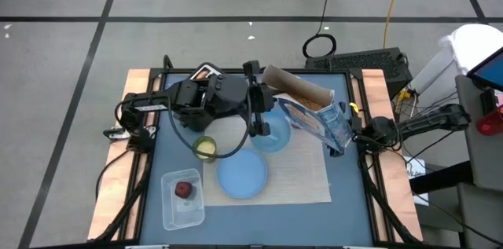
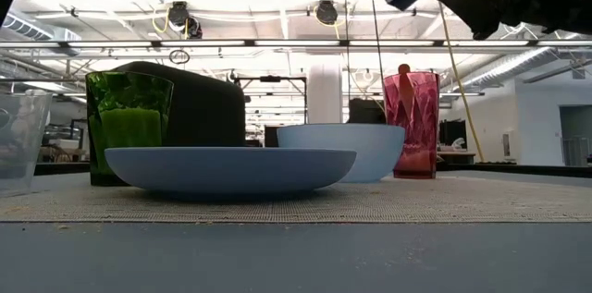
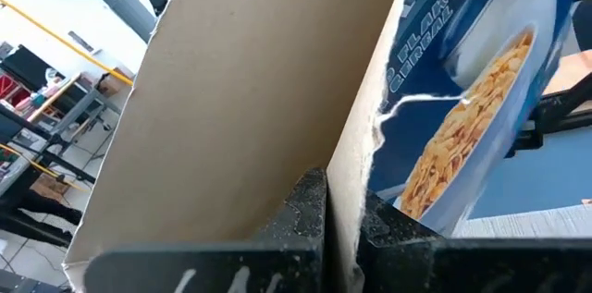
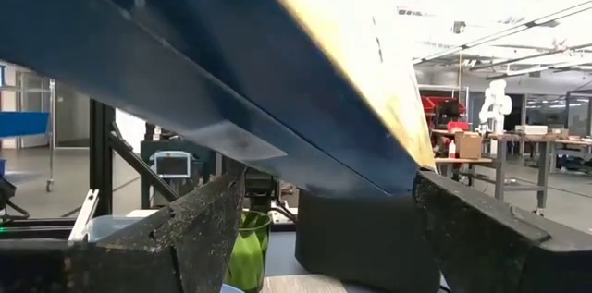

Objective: Arrange a breakfast setting
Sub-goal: Pour the cereal into the light blue bowl

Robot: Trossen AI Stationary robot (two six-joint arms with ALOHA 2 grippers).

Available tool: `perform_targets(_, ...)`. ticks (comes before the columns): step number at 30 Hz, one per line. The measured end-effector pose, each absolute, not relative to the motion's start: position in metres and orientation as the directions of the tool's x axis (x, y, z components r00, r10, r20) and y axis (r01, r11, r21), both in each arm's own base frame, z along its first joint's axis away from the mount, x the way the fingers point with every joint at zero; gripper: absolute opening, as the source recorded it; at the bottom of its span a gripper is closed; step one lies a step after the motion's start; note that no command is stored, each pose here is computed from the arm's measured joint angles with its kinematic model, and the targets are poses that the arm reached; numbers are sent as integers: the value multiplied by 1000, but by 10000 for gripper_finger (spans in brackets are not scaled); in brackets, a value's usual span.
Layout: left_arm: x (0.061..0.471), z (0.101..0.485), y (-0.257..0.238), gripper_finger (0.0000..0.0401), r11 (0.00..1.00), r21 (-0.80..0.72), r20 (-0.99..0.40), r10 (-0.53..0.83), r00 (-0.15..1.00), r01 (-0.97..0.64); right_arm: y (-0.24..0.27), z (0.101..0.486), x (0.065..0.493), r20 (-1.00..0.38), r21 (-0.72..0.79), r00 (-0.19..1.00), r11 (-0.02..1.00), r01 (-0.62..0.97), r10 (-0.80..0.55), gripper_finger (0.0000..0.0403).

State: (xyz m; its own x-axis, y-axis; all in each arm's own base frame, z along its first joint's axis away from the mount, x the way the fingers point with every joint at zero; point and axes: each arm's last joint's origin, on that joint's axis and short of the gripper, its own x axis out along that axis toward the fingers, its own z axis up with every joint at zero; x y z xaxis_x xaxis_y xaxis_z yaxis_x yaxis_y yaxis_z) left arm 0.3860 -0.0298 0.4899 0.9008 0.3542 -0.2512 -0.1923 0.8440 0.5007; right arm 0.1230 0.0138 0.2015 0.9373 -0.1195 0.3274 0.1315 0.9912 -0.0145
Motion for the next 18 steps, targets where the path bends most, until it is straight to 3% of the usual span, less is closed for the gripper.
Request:
perform_targets(12,386,490,-30,3,844,501,-252,355,900,-192,14,202,123,329,12,937,993,119,-116,306)
perform_targets(18,386,490,-30,3,844,500,-252,355,900,-193,14,202,123,329,11,937,993,118,-115,350)
